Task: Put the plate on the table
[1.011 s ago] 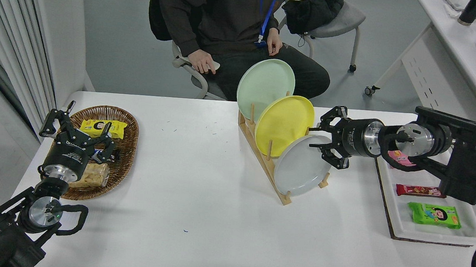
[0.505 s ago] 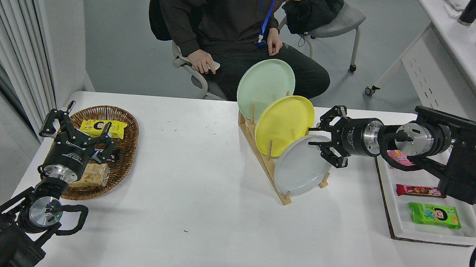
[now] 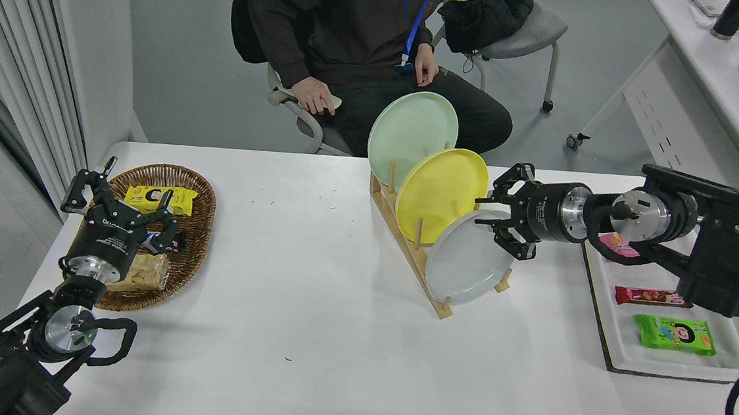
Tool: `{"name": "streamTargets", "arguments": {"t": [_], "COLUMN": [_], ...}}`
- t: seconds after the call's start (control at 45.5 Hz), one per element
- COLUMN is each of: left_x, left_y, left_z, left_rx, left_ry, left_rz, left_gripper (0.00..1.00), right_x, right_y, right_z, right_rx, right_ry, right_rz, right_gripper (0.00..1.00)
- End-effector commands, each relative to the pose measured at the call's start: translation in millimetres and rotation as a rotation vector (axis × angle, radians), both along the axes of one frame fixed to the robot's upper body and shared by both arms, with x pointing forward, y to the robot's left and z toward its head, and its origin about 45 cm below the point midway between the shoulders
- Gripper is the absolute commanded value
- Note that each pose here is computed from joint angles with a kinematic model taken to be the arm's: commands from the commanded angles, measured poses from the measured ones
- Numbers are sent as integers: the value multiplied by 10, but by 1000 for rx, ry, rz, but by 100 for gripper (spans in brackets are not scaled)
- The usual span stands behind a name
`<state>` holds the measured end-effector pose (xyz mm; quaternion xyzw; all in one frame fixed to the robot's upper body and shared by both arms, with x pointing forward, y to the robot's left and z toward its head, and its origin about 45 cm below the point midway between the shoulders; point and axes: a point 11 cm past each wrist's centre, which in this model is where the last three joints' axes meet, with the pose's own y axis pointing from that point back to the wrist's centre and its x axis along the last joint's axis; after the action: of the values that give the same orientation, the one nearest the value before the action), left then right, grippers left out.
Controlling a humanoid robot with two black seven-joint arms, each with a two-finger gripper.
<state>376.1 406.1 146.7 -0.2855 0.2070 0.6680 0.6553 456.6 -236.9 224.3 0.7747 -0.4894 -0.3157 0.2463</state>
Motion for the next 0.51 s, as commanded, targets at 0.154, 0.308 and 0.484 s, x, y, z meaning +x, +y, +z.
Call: {"name": "streamTargets", "arguments": {"t": [0.154,0.308,0.484], "left_x": [0,0,0], "left_y": [0,1,0], "left_z": [0,1,0], "left_rx": [0,0,0], "left_ry": [0,-1,0], "left_rz": [0,1,0], "left_gripper": [98,98,98], "right_x": [5,-24,-26], "right_y": [-10,-9,-3], "right_z": [10,-15,-12], "right_rx": [-1,-11,-12], "right_ry": [4,34,36], "right_rz": [-2,7,9], "right_gripper": [17,11,11]}}
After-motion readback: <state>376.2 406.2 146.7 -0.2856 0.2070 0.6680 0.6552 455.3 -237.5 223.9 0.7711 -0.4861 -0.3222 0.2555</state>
